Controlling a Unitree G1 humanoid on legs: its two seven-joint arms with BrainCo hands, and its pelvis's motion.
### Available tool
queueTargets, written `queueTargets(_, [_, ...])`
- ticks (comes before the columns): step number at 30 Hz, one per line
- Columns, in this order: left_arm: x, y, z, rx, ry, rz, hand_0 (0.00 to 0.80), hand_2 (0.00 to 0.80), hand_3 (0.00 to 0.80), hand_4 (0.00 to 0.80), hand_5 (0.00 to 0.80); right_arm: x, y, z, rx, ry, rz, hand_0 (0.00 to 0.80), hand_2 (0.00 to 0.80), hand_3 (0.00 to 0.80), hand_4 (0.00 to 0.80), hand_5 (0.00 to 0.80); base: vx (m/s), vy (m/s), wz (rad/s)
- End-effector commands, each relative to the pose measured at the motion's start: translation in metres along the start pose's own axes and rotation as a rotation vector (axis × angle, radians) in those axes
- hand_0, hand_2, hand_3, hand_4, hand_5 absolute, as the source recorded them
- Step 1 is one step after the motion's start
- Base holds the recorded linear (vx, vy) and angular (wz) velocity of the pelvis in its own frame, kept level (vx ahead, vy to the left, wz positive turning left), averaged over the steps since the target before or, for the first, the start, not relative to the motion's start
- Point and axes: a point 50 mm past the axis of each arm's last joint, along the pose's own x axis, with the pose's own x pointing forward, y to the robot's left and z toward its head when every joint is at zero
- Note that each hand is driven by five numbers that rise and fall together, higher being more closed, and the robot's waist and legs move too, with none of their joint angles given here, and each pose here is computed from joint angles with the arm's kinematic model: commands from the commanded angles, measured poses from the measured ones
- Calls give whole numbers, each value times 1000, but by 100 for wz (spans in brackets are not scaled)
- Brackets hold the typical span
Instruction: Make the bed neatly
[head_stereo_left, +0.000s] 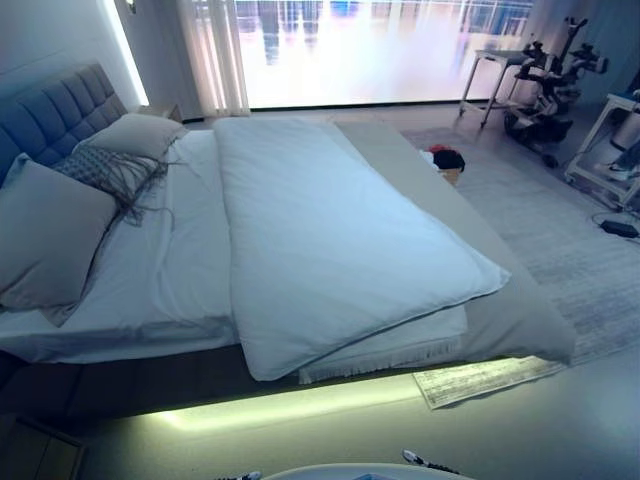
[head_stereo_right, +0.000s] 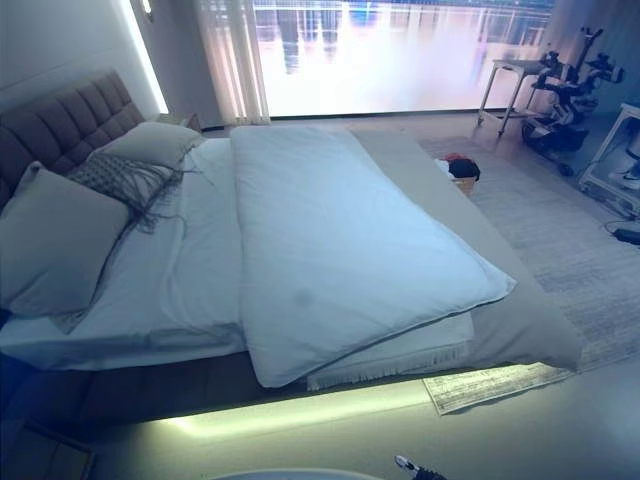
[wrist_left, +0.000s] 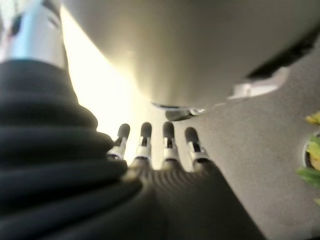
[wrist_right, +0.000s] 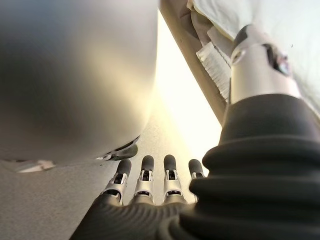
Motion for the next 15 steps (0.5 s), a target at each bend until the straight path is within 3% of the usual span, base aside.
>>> queueTargets(1, [2, -22, 35, -68, -91, -20, 0, 0, 0, 0, 0, 4, 19, 30, -18, -24, 20, 0, 0, 0, 0, 0, 40, -96, -15])
queueTargets(6, [0, -22, 55, -235, -192, -24, 0, 0, 0, 0, 0, 2, 9, 30, -89, 24, -16, 0, 0, 0, 0, 0, 52, -61, -21])
queueTargets(15, [1, -9, 31, -337, -172, 31, 0, 0, 0, 0, 0, -4, -18, 25, -40, 16, -50, 0, 0, 0, 0, 0, 340, 170, -20])
